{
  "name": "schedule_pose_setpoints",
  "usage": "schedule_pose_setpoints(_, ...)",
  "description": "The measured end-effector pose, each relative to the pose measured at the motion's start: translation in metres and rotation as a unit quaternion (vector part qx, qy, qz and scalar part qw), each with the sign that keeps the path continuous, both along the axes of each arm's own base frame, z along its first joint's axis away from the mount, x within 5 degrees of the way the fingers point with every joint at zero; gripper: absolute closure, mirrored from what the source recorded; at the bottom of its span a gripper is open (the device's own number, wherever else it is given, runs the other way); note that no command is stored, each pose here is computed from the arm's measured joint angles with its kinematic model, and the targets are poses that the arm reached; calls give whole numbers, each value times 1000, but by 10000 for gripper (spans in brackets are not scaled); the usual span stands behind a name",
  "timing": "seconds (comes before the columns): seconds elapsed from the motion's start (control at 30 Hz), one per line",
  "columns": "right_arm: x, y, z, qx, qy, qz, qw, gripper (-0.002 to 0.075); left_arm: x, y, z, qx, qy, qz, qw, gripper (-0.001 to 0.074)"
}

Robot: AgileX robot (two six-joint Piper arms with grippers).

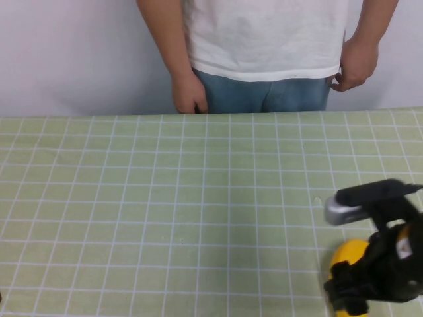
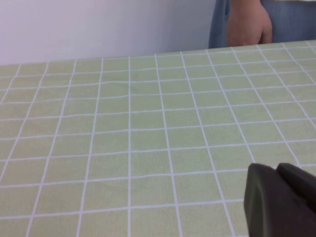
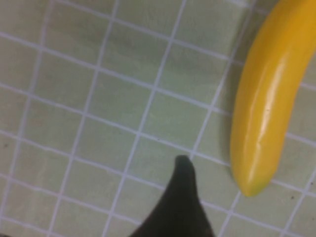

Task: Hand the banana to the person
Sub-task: Pick up the banana

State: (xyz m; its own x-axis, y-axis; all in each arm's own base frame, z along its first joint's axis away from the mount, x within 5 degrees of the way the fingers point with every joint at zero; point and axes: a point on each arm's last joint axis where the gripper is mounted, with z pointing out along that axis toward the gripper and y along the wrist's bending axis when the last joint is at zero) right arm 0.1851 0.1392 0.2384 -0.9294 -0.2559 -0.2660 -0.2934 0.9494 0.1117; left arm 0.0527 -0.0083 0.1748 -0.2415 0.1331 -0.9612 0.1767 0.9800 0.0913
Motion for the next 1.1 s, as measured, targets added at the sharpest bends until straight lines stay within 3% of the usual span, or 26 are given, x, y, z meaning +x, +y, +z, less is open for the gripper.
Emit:
schedule_pose_setpoints(0.63,3,2,-100,-33,47,-10,998,193,0,0,0,0,0,0,1000,732)
schedule_pose_setpoints(0.7,4,3,-106,-40,57,-11,998,261,0,0,0,0,0,0,1000,732)
schedule_pose_setpoints(0.87,3,2,-111,-48,70,-12,996,645,0,0,0,0,0,0,1000,732)
schedule_pose_setpoints(0.9,3,2,-108,-45,66,-12,997,683,0,0,0,0,0,0,1000,732)
schedule_pose_setpoints(1.1,9,5,-70,-30,21,2,999,696,0,0,0,1,0,0,1000,732)
